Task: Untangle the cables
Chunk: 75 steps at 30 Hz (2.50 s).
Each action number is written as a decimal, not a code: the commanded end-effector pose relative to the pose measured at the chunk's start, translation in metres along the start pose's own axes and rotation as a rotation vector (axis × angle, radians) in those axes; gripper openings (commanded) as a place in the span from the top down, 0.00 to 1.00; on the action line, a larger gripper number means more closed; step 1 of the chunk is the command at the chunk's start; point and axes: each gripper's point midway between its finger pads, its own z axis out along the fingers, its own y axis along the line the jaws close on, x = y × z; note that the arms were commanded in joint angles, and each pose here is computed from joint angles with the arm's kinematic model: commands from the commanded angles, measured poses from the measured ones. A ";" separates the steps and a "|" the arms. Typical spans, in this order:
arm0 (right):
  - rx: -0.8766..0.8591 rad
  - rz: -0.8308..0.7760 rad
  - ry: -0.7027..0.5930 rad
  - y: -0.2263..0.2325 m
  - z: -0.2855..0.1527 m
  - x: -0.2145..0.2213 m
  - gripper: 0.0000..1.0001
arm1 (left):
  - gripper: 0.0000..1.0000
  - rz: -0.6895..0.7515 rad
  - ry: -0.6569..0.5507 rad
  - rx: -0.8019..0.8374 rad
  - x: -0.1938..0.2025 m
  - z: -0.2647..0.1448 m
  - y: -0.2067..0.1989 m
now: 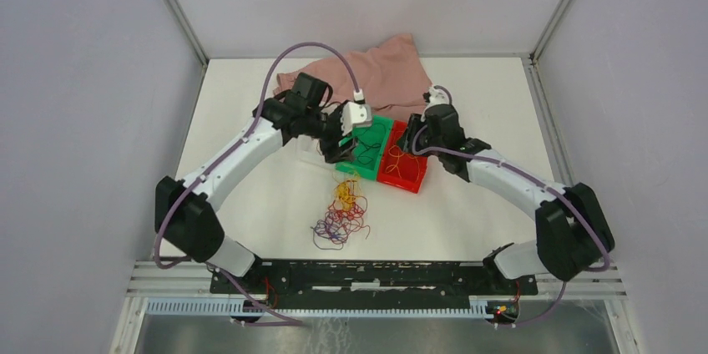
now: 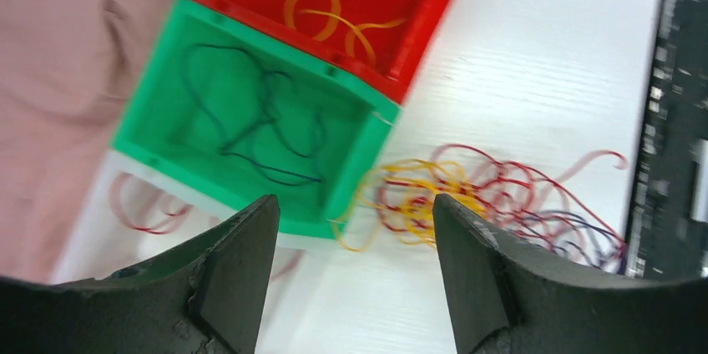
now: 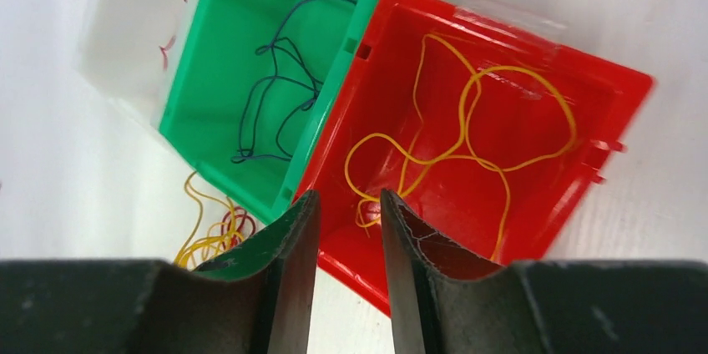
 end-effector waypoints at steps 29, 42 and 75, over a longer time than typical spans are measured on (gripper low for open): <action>-0.045 -0.041 -0.217 0.026 -0.048 -0.035 0.52 | 0.42 1.042 0.087 0.128 0.050 0.039 -0.055; -0.046 -0.016 -0.220 0.022 -0.050 -0.029 0.53 | 0.77 1.179 0.073 0.130 0.046 0.055 -0.053; -0.922 -0.222 -0.138 0.194 -0.110 0.004 0.26 | 0.97 0.520 -0.387 -0.181 -0.111 -0.141 -0.114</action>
